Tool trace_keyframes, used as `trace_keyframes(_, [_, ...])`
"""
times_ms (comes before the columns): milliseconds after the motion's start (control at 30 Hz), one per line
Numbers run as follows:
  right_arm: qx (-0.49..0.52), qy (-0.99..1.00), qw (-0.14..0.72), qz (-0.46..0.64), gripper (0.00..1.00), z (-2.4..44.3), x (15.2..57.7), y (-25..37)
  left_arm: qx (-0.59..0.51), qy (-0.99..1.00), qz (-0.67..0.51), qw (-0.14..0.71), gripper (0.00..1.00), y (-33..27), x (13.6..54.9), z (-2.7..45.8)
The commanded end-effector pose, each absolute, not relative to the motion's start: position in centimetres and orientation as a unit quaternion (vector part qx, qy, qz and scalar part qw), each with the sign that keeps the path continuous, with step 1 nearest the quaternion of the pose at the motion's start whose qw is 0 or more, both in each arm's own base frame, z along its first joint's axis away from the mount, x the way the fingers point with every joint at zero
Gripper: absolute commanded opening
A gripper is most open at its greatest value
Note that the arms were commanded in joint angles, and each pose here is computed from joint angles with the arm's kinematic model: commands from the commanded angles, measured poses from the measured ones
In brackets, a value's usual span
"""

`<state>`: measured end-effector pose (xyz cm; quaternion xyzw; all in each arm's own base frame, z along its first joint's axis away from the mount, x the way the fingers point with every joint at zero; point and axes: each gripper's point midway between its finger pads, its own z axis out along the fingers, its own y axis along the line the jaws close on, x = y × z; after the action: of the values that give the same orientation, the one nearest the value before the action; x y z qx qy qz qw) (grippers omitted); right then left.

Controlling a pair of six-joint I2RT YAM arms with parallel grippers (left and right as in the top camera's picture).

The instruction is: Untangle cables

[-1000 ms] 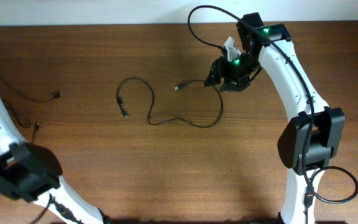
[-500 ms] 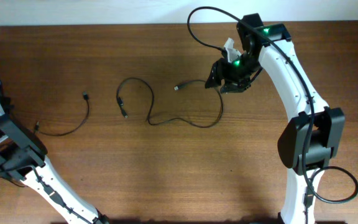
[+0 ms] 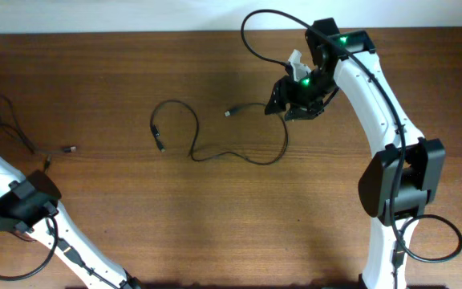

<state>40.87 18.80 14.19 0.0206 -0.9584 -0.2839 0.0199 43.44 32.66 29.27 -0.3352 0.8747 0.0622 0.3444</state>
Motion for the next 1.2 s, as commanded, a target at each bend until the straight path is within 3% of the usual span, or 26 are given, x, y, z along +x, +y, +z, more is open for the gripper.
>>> trace_keyframes(0, [0.028,-0.96,0.023,-0.279,0.58,13.7,40.8,18.6,-0.278,0.92,0.036,0.275,0.0,32.1,43.4,24.0])
trace_keyframes(133, [0.034,-0.96,0.028,-0.278,0.58,13.7,40.4,18.6,-0.294,0.939,-0.001,0.18,0.0,32.7,44.3,13.6])
trace_keyframes(167, [0.034,-0.96,0.028,-0.278,0.58,13.7,40.4,18.6,-0.326,0.932,0.007,0.157,0.08,33.3,43.7,11.9])
trace_keyframes(200, [0.034,-0.96,0.028,-0.278,0.58,13.7,40.4,18.6,-0.368,0.92,0.021,0.132,0.39,33.9,42.9,10.4])
trace_keyframes(233, [0.034,-0.96,0.029,-0.277,0.58,13.7,40.4,18.6,-0.392,0.912,0.027,0.119,0.99,34.3,42.3,9.8])
trace_keyframes(333, [0.035,-0.96,0.03,-0.277,0.58,13.7,40.3,18.5,-0.399,0.902,0.037,0.161,1.0,34.6,42.3,13.6])
trace_keyframes(433, [0.036,-0.96,0.028,-0.278,0.58,13.8,40.4,18.5,-0.369,0.889,0.05,0.266,0.99,32.3,43.3,23.3])
trace_keyframes(533, [0.05,-0.959,-0.026,-0.277,0.62,16.7,41.3,18.3,-0.324,0.88,0.059,0.343,0.99,27.6,43.4,31.6])
trace_keyframes(633, [0.058,-0.964,-0.126,-0.227,0.64,23.6,41.1,15.9,-0.264,0.884,0.024,0.386,0.99,21.0,42.7,36.9])
trace_keyframes(767, [0.02,-0.946,-0.228,-0.228,0.68,33.2,36.4,10.6,-0.076,0.886,-0.076,0.451,0.99,7.4,41.2,43.7])
trace_keyframes(833, [-0.032,-0.946,-0.248,-0.207,0.71,34.9,34.4,6.4,-0.017,0.889,-0.105,0.446,0.99,1.8,41.6,43.9])
trace_keyframes(900, [-0.094,-0.954,-0.229,-0.17,0.73,34.1,33.2,2.1,0.029,0.911,-0.115,0.396,1.0,-3.2,42.4,41.2])
trace_keyframes(967, [-0.117,-0.959,-0.203,-0.159,0.73,33.0,32.5,0.2,0.086,0.937,-0.078,0.33,1.0,-6.8,42.8,37.0])
trace_keyframes(1033, [-0.105,-0.963,-0.196,-0.152,0.74,32.4,32.8,-0.1,0.249,0.936,-0.056,0.244,1.0,-11.2,41.9,31.5])
trace_keyframes(1167, [-0.107,-0.966,-0.176,-0.153,0.74,31.2,33.6,-0.2,0.44,0.887,-0.083,0.117,0.99,-15.0,40.5,21.0])
